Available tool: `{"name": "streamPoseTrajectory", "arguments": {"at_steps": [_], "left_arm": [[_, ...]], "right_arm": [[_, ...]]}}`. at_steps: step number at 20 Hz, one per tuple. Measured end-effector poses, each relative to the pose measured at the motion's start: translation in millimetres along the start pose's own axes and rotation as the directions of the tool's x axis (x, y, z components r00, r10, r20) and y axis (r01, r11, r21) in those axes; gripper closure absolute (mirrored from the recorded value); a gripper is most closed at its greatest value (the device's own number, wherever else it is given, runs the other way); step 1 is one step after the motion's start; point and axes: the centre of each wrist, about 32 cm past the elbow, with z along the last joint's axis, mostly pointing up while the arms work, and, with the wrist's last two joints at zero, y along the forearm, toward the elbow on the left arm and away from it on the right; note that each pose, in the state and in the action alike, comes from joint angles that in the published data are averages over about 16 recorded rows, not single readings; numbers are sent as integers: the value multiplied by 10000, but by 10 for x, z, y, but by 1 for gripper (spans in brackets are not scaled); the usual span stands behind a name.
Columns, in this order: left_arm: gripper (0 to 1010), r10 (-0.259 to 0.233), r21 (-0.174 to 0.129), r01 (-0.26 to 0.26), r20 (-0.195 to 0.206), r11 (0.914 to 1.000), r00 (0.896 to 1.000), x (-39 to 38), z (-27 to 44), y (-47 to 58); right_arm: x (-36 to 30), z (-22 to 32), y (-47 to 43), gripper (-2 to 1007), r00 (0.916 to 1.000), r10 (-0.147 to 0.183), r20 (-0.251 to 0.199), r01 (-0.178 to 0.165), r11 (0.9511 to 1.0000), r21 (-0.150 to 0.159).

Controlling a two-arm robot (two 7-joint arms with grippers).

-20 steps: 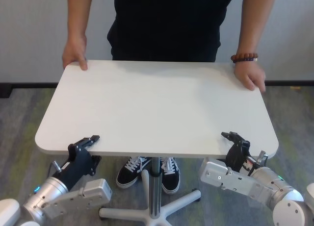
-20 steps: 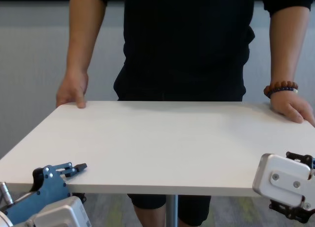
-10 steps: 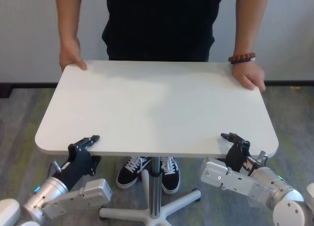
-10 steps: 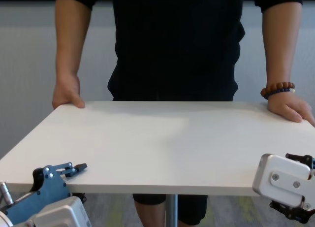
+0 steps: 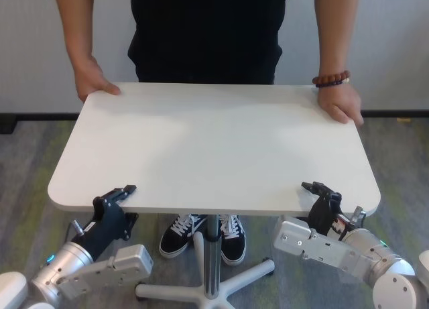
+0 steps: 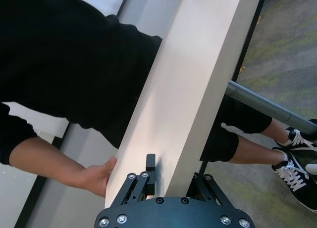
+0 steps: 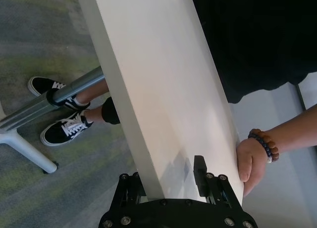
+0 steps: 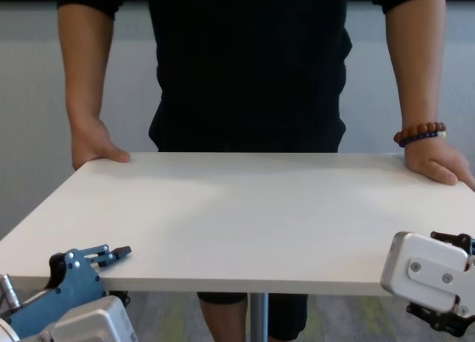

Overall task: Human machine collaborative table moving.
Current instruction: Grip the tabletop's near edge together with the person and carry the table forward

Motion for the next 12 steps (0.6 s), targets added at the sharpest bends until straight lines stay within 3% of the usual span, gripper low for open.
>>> {"name": "streamPoseTrajectory", "arguments": {"at_steps": [12], "left_arm": [[696, -1, 1, 1, 0, 10000, 10000, 0, 0, 0]], "right_arm": [[0, 0, 0, 407, 10000, -1, 0, 1, 10000, 1]]}}
